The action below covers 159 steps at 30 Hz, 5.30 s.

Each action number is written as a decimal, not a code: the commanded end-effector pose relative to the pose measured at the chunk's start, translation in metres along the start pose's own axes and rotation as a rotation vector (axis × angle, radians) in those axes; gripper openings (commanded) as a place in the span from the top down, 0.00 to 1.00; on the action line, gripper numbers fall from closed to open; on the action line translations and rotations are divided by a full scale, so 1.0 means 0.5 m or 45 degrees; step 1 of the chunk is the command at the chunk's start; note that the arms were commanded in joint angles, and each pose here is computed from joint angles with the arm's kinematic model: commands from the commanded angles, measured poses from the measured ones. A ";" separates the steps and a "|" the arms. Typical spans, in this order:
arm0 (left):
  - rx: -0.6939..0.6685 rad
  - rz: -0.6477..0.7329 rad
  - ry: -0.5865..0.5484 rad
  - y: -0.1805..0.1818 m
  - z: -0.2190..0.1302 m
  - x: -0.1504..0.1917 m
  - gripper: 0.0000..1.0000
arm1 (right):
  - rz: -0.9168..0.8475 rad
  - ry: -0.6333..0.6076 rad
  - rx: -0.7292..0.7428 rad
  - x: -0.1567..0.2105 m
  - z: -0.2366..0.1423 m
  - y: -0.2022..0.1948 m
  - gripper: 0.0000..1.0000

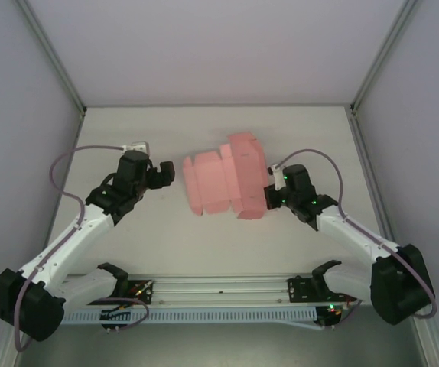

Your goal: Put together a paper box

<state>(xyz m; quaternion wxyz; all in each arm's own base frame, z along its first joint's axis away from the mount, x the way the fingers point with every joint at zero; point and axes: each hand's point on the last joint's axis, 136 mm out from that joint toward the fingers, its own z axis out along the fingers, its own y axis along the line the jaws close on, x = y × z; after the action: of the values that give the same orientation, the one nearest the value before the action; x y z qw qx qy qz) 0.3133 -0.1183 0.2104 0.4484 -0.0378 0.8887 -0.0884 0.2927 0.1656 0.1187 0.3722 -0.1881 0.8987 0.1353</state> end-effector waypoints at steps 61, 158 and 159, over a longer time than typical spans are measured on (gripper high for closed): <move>0.366 0.198 0.308 -0.228 0.195 0.118 0.00 | -1.465 -0.416 0.551 -0.119 0.069 0.122 0.96; 0.189 -0.001 0.064 0.027 0.144 0.096 0.00 | -1.842 -0.326 0.836 -0.157 0.128 0.105 1.00; 0.196 -0.001 0.074 0.027 0.154 0.099 0.00 | -1.871 -0.340 0.869 -0.154 0.133 0.106 1.00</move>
<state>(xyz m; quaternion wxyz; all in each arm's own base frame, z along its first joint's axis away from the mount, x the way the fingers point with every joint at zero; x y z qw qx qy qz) 0.3344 -0.1222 0.1224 0.4158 -0.0030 0.8958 -0.1569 0.3565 0.2553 0.1182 0.4860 -0.6018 0.5328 -0.3431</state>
